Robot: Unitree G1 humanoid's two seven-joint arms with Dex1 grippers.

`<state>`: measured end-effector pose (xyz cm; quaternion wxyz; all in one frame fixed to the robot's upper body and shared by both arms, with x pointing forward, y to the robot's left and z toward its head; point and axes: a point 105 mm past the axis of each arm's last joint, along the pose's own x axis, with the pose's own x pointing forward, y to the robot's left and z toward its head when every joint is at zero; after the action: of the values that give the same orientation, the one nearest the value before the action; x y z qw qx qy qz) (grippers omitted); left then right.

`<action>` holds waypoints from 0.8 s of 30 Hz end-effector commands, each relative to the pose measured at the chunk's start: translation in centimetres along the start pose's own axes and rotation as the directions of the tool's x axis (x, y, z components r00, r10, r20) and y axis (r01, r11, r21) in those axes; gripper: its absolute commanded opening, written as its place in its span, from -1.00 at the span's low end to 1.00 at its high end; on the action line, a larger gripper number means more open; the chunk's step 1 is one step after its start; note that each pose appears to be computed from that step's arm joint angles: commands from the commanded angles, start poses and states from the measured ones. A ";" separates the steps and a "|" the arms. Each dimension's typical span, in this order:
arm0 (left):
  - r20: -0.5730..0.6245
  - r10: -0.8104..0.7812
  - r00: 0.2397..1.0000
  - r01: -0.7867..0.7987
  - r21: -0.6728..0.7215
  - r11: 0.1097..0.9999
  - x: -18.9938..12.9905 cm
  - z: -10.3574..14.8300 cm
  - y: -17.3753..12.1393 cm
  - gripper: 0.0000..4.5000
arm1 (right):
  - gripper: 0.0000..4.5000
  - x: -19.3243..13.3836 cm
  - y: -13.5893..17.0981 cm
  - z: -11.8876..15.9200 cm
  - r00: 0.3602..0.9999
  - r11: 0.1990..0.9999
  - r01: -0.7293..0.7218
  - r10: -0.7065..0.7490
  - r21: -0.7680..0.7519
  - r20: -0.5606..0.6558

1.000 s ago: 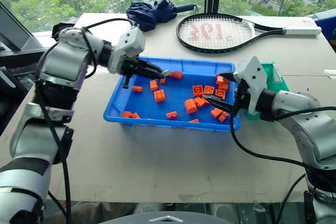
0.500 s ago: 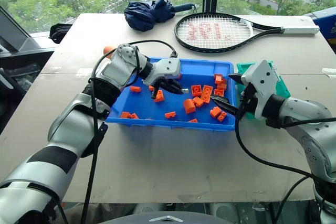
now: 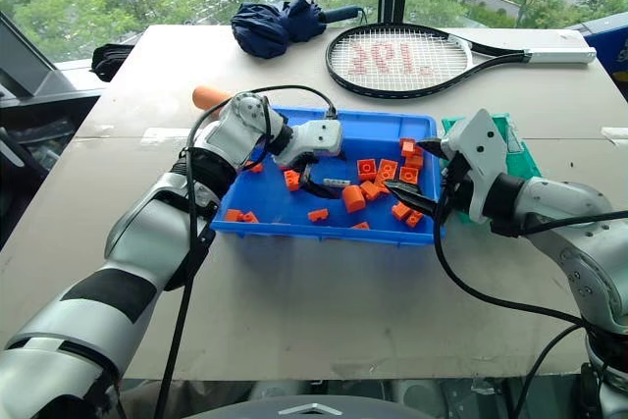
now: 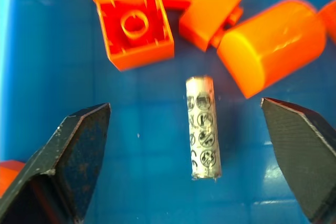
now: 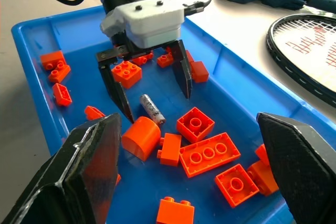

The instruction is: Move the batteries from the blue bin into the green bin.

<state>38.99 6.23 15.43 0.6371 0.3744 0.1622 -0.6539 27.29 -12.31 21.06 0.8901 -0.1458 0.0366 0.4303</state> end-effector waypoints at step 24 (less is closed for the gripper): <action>0.037 0.349 0.936 -0.329 -0.258 0.908 -17.7 -2.1 -11.6 0.95 | 0.85 16.1 1.9 -2.9 0.842 0.884 -0.440 0.345 -0.158 -0.415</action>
<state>27.29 21.82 21.71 0.7802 0.2693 0.1708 -0.5381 35.74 -0.29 14.21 0.7446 -0.3001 0.1930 0.5642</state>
